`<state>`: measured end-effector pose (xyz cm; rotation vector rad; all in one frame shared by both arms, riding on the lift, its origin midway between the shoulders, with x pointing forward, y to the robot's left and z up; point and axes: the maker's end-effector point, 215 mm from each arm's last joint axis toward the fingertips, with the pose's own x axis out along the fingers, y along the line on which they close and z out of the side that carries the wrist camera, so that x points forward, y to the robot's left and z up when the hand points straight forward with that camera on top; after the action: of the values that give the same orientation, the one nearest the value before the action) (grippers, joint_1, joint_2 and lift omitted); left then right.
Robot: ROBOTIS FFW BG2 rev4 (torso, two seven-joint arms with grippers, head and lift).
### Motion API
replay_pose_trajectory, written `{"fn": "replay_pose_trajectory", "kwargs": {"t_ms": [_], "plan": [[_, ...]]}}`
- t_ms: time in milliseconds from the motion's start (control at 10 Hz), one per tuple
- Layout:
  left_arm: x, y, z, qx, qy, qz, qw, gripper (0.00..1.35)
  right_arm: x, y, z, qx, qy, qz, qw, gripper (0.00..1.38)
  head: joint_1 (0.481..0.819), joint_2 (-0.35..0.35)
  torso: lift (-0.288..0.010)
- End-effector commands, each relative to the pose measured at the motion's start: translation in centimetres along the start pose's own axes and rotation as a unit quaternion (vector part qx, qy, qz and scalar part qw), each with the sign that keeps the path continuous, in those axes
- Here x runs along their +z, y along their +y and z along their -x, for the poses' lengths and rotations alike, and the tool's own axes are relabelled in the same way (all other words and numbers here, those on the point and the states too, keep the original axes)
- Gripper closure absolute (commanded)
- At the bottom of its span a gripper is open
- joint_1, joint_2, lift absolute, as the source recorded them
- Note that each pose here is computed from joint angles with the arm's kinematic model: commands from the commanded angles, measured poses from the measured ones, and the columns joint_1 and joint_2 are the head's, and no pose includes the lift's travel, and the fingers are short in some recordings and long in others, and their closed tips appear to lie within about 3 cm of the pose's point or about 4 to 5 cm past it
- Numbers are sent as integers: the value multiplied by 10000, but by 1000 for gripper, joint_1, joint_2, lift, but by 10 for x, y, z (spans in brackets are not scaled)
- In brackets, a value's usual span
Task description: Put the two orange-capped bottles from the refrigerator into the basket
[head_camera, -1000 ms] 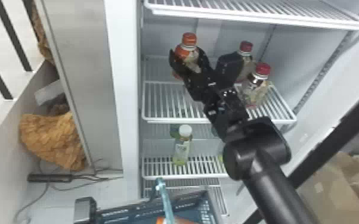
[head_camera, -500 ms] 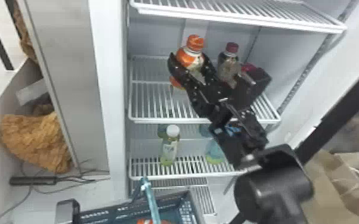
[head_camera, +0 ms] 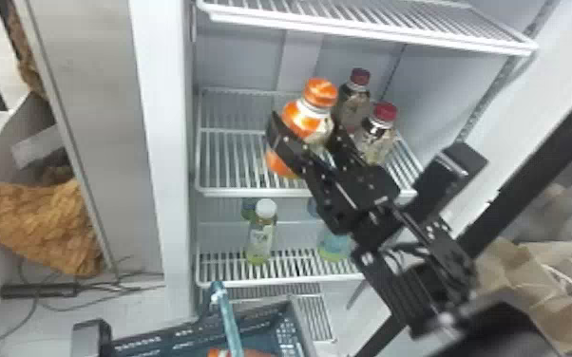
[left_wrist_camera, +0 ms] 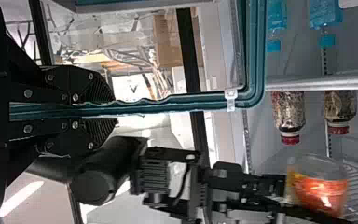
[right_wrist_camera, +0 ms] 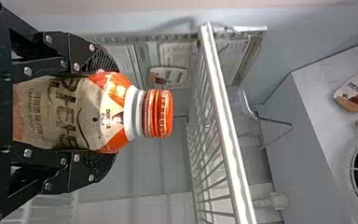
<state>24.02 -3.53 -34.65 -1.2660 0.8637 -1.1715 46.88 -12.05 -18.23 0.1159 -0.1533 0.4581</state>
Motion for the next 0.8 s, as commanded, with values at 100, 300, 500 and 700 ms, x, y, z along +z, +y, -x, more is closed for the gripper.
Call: {"fn": "replay_pose_trajectory", "kwargs": {"t_ms": [100,300,500,700], "plan": [[2,0,1,-2,-48,0,10000,1210,6,27,44,91,384,-140,9991,871,695,-252,-40],[2,0,2,0,-54,-3,10000,1210,-10,41,72,195,891,-295,9954,871,695,-261,-40],[2,0,4,14,-99,1,9999,1210,-31,42,96,195,1401,-401,9891,871,695,-266,-40],[2,-1,4,7,-92,-11,10000,1210,-61,45,117,292,2079,-482,9765,871,695,-283,-40]]}}
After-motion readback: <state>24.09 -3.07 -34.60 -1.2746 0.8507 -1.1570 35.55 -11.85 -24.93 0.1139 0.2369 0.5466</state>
